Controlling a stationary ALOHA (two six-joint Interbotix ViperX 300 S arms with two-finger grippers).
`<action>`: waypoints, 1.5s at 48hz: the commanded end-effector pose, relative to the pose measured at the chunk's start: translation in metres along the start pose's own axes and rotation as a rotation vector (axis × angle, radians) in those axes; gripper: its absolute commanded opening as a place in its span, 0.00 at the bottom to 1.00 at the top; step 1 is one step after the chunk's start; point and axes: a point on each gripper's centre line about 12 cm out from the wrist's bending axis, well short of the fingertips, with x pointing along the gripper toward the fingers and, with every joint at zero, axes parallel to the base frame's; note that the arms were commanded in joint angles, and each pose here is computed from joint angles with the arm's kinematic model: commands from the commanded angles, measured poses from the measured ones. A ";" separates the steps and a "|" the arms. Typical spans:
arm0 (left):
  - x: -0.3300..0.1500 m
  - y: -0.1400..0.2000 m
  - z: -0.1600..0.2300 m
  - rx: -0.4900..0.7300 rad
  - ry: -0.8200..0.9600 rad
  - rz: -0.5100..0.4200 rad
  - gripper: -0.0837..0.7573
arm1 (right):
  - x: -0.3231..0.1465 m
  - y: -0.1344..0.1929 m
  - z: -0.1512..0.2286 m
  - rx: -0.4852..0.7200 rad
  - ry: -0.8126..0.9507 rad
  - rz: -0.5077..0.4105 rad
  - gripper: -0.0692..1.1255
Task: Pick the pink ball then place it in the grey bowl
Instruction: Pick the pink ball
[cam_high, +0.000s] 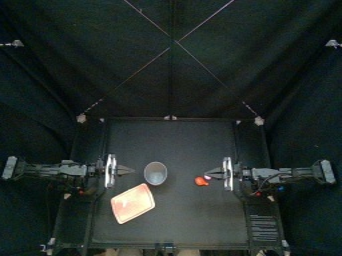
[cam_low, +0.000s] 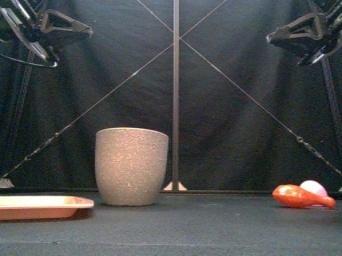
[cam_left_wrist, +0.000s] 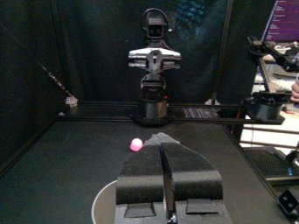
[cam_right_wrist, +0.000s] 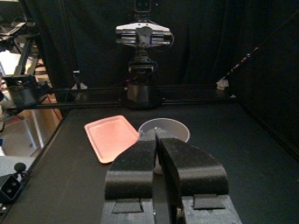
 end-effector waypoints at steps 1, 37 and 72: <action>0.003 0.000 0.008 0.000 -0.038 0.002 0.09 | 0.005 -0.006 -0.006 0.010 0.035 -0.031 0.11; 0.003 0.003 0.008 -0.001 -0.045 0.017 0.09 | -0.021 -0.058 -0.124 0.202 0.774 -0.327 0.94; 0.001 0.005 -0.002 -0.001 -0.022 0.025 0.09 | -0.008 -0.062 -0.165 0.294 1.013 -0.345 0.94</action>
